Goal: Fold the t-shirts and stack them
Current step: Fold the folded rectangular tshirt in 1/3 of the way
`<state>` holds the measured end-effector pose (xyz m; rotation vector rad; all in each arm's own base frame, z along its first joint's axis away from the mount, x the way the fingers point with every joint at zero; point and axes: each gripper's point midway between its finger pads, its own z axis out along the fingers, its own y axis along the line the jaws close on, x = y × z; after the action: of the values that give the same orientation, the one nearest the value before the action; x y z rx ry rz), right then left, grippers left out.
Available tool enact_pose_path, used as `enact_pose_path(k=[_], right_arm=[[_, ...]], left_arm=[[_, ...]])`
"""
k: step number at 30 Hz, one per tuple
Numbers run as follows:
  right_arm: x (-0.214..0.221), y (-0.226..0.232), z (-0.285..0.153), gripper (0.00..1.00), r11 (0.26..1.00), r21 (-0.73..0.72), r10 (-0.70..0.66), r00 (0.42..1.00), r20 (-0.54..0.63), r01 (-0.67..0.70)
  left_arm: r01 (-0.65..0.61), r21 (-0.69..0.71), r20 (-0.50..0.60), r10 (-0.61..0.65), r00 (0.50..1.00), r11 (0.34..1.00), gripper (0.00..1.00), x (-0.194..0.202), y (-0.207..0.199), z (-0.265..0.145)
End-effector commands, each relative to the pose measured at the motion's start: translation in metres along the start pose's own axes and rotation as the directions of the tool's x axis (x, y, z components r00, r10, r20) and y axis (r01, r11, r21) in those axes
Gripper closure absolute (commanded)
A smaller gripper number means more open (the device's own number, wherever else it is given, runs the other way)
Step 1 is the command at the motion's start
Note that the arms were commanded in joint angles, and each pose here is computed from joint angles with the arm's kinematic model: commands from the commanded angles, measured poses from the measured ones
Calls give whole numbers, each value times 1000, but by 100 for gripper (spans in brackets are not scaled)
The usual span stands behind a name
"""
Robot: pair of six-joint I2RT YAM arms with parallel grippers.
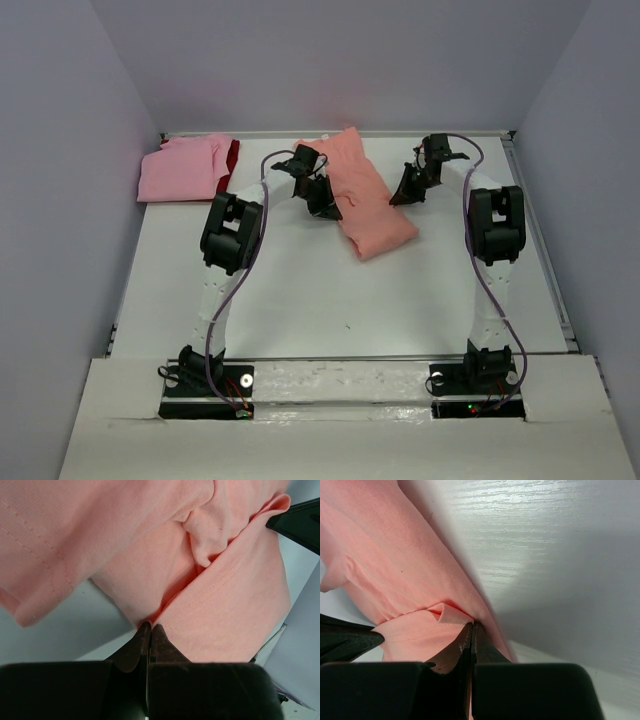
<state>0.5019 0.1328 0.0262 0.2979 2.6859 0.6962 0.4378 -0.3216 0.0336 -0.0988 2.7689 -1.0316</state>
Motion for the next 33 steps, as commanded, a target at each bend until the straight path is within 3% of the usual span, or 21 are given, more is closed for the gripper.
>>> enact_pose_path(k=[1,15,33], right_arm=[[-4,-17,-1,100,999,51,-14,1000,27,13],[-1,-10,-7,100,1000,25,-9,1000,29,9],[64,-17,-34,100,997,30,71,997,-3,-71]], left_arm=[[-16,-2,-1,16,1000,1000,100,-5,-2,-5],[-22,-12,2,22,1000,1000,100,-6,2,-3],[-25,-66,-38,23,999,998,100,-12,25,12]])
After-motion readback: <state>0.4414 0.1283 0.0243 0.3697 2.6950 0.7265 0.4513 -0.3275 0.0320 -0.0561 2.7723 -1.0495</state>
